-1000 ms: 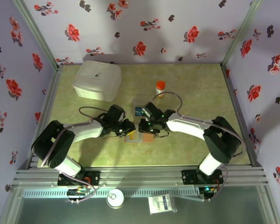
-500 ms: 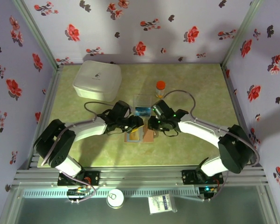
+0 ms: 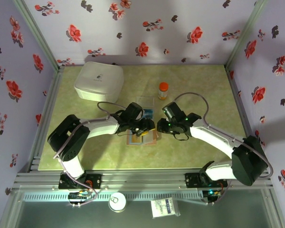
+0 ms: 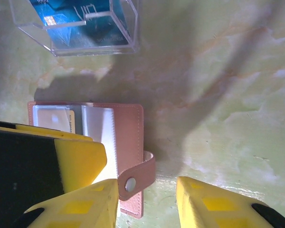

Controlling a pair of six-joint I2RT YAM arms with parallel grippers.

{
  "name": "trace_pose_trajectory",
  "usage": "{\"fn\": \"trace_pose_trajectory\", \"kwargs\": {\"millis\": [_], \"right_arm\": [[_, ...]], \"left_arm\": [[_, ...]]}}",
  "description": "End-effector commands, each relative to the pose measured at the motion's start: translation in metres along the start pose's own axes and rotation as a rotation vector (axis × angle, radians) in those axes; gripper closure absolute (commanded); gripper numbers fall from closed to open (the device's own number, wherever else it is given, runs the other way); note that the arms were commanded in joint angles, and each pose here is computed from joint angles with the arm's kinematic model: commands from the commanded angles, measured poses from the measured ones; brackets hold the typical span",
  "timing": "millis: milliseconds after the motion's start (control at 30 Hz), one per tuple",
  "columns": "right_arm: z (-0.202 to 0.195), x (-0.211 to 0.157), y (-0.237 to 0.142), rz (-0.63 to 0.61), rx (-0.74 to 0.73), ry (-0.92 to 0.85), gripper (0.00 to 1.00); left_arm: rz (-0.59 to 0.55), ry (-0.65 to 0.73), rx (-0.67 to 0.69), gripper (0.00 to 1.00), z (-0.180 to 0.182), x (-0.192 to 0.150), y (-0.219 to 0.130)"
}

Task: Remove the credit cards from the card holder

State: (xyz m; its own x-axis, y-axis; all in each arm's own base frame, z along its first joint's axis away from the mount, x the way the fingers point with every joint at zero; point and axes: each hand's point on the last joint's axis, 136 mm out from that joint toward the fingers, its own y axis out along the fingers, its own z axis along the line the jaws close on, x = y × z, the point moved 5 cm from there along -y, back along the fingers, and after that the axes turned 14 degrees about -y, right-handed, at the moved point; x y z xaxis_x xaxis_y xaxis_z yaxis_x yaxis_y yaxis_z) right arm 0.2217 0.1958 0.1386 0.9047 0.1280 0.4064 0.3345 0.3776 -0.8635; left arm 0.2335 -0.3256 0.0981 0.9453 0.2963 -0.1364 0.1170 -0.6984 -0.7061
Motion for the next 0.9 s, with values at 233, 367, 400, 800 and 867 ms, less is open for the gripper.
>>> {"fn": "trace_pose_trajectory", "kwargs": {"millis": [233,367,400,800,867], "right_arm": [[-0.001,-0.001,-0.001,-0.009,0.015,0.032,0.63],[0.001,0.0,-0.002,-0.017,0.029,0.041,0.63],[0.003,0.001,-0.002,-0.019,0.044,0.039,0.63],[0.037,0.015,0.003,-0.018,0.124,0.003,0.63],[0.047,0.017,0.005,-0.012,0.127,-0.018,0.63]], "left_arm": [[0.017,0.003,0.033,0.45,0.001,-0.002,0.004],[0.014,0.02,0.035,0.45,-0.002,-0.002,0.0],[0.009,0.028,0.037,0.45,-0.003,-0.001,-0.002],[-0.067,0.031,0.031,0.46,0.012,0.006,-0.041],[-0.08,0.022,0.026,0.46,0.017,0.009,-0.046]]}}
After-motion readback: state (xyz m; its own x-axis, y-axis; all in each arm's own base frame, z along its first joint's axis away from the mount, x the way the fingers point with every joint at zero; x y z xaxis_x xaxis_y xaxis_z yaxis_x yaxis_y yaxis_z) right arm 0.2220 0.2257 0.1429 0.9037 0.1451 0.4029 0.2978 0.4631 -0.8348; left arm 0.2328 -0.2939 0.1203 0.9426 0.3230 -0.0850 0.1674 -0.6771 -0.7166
